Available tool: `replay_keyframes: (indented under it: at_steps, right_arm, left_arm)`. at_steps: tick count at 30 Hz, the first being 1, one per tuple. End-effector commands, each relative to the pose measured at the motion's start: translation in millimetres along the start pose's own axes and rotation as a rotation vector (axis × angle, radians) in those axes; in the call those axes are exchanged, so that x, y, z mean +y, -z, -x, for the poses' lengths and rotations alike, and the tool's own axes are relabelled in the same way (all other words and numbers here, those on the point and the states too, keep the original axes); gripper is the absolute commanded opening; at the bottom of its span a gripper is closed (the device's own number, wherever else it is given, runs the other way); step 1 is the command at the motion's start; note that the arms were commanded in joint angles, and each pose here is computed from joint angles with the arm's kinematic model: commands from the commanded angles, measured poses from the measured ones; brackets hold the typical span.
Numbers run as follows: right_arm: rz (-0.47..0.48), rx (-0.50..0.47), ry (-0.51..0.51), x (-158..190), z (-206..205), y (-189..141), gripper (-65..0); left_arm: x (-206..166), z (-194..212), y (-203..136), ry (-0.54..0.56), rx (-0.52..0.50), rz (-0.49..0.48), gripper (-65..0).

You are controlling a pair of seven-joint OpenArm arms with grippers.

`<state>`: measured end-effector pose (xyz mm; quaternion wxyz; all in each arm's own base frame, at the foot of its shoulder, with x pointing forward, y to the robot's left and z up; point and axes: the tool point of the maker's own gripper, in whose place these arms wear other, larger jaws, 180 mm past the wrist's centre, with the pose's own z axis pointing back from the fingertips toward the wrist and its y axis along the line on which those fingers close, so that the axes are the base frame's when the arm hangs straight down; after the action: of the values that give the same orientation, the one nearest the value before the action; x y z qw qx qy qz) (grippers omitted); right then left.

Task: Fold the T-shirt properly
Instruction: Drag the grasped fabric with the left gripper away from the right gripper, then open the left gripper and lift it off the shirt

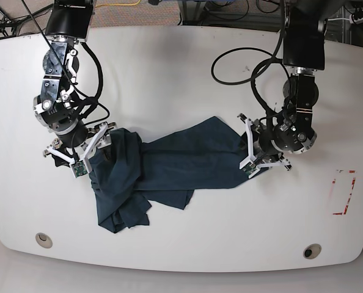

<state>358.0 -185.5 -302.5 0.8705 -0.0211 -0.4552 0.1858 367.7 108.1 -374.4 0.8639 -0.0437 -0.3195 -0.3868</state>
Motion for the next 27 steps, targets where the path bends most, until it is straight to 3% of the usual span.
replay_keyframes:
  at_steps: [1, 3, 9, 17, 27]
  right_arm:
    - [0.026, -0.057, -0.016, -9, -18, -4, -22.5]
    - [0.024, -0.047, -0.027, -6, -17, -3, -23.0]
    - [0.019, -0.038, -0.045, -2, -16, -1, -23.1]
    - [-0.048, -0.046, -0.059, 21, -14, -1, -23.6]
    - [-0.078, -0.044, -0.072, 33, -16, 2, -24.1]
  left_arm:
    - [17, -15, -10, 0.004, -0.057, -0.042, -53.1]
    - [45, -4, -19, -0.026, -0.04, -0.102, -51.1]
    - [75, 4, -31, -0.052, -0.048, -0.185, -31.3]
    - [116, 14, -52, -0.06, -0.05, -0.306, -28.9]
    - [134, 40, -64, -0.064, -0.015, -0.356, -29.4]
